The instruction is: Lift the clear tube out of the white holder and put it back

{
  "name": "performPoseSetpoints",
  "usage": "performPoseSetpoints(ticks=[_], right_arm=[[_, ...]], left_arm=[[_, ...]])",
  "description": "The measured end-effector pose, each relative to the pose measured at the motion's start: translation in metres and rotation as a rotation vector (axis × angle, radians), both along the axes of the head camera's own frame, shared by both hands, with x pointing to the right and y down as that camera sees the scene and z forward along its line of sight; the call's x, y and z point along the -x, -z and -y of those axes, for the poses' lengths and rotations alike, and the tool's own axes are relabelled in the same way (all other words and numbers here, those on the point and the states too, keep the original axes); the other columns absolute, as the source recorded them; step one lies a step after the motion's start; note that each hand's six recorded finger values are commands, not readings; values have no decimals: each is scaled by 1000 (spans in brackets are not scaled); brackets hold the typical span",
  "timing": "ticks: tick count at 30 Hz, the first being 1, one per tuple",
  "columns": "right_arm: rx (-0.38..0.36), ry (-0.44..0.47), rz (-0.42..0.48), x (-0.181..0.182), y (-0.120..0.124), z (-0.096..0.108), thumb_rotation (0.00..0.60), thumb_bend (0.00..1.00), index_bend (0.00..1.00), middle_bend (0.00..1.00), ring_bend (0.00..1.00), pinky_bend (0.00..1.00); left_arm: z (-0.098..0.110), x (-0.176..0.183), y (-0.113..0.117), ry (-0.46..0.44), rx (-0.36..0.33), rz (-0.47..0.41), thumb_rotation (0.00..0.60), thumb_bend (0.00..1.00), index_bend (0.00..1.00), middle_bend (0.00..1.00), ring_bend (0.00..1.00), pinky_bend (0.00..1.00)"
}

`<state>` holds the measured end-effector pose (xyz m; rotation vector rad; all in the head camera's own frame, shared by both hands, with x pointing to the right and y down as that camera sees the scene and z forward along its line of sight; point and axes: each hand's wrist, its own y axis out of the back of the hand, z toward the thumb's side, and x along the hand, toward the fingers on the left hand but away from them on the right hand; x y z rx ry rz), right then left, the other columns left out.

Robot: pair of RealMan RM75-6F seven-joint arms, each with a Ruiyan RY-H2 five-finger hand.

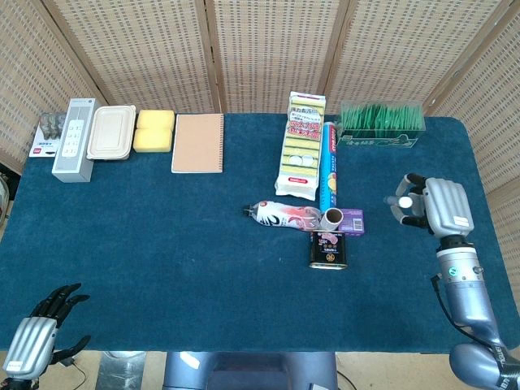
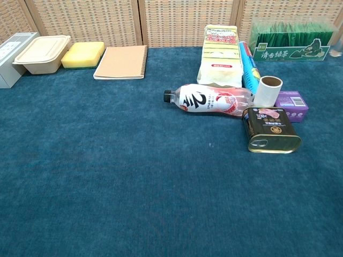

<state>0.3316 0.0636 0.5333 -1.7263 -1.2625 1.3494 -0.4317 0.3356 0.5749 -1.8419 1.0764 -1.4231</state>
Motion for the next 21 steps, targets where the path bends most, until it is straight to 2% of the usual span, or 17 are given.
performPoseSetpoints(ticks=[6, 11, 15, 18, 21], right_arm=[[34, 16, 29, 8, 0, -9, 600, 381, 773, 859, 863, 778], [-21, 54, 56, 19, 12, -2, 600, 384, 775, 862, 864, 778], [3, 18, 55, 14, 10, -3, 600, 386, 781, 869, 871, 781], [9, -15, 55, 10, 8, -3, 600, 387, 782, 870, 870, 782], [2, 7, 40, 14, 7, -5, 600, 383, 783, 871, 872, 783]], left_arm=[[0, -5, 2, -21, -11, -22, 600, 181, 235, 146, 120, 224], [1, 0, 0, -2, -7, 0, 600, 181, 235, 146, 120, 224], [0, -5, 2, -16, -11, -26, 600, 180, 235, 146, 120, 225], [0, 0, 0, 0, -4, -9, 600, 180, 235, 146, 120, 225], [0, 1, 1, 4, -7, -15, 600, 181, 235, 146, 119, 225]])
